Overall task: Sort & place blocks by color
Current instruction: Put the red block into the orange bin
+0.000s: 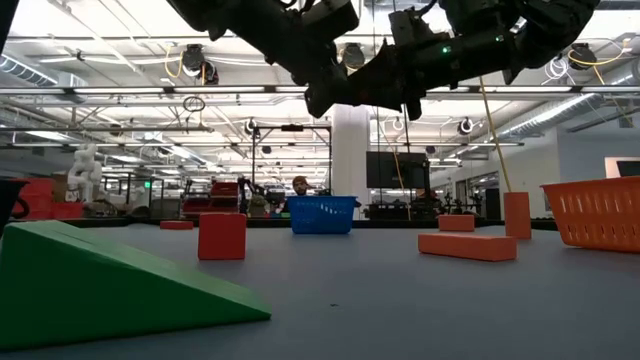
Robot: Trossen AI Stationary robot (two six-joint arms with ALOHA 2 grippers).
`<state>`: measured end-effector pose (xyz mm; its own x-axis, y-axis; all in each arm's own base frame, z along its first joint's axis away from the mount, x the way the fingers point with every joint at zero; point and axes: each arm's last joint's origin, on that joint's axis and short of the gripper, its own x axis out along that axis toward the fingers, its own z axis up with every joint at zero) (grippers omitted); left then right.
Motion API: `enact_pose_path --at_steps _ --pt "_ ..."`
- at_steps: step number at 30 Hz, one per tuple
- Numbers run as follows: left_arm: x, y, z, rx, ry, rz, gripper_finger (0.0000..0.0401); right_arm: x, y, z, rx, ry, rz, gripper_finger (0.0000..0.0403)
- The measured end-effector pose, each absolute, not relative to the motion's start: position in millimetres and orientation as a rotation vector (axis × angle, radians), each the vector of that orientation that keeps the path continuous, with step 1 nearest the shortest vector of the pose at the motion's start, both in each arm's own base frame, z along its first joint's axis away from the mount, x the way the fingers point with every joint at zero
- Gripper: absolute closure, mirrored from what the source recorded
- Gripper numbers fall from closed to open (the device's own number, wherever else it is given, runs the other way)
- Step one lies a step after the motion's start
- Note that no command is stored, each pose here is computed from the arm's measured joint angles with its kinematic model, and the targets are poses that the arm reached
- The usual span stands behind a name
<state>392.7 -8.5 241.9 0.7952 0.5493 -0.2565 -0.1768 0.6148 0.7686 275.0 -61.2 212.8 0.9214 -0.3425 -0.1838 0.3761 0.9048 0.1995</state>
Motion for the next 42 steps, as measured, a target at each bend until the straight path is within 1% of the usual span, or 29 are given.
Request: enact_pose_path --at_steps 1,6,7,8,9,10,12,14,16,18,20,22,27,31,34,38,42 --pt "393 -8 242 0.811 0.509 0.441 0.0269 275 -61 213 0.23 0.147 -0.375 0.025" --pt "392 -8 240 0.823 0.539 0.46 0.0268 275 -61 212 0.178 0.162 -0.371 0.0251" --pt "391 -7 240 0.82 0.546 0.491 0.0254 275 -61 212 0.155 0.17 -0.368 0.0251" --pt "391 -7 241 0.812 0.551 0.521 0.0232 275 -62 212 0.118 0.183 -0.363 0.0257" --pt "390 -8 241 0.807 0.563 0.563 0.0202 275 -63 211 0.077 0.201 -0.38 0.0277" --pt "388 -10 241 0.812 0.576 0.595 0.017 273 -64 210 0.05 0.223 -0.399 0.0285" --pt "387 -12 243 0.809 0.578 0.633 0.0109 270 -64 205 0.008 0.275 -0.411 0.0284" --pt "387 -15 243 0.809 0.579 0.648 0.0058 267 -65 207 -0.01 0.304 -0.41 0.0284" --pt "386 -16 243 0.811 0.584 0.655 0.0024 261 -65 214 -0.017 0.305 -0.393 0.0284" --pt "384 -15 245 0.793 0.583 0.678 0.001 255 -63 219 -0.024 0.333 -0.382 0.0284" --pt "383 -12 248 0.757 0.572 0.701 0.001 247 -59 222 -0.037 0.373 -0.326 0.0284" --pt "379 -8 251 0.728 0.581 0.707 0.0023 239 -52 229 -0.043 0.385 -0.248 0.0284" --pt "378 1 252 0.591 0.547 0.614 0.0071 215 -33 235 -0.029 0.497 -0.105 0.0284" --pt "377 10 249 0.495 0.546 0.558 0.0109 194 -18 237 -0.014 0.595 -0.048 0.0284" --pt "378 13 248 0.444 0.534 0.524 0.013 177 -8 236 0.026 0.679 -0.016 0.0284" --pt "379 12 249 0.401 0.506 0.508 0.0146 160 4 234 0.083 0.773 0.018 0.0284" --pt "380 13 250 0.346 0.475 0.524 0.015 150 15 230 0.122 0.851 0.056 0.0284"
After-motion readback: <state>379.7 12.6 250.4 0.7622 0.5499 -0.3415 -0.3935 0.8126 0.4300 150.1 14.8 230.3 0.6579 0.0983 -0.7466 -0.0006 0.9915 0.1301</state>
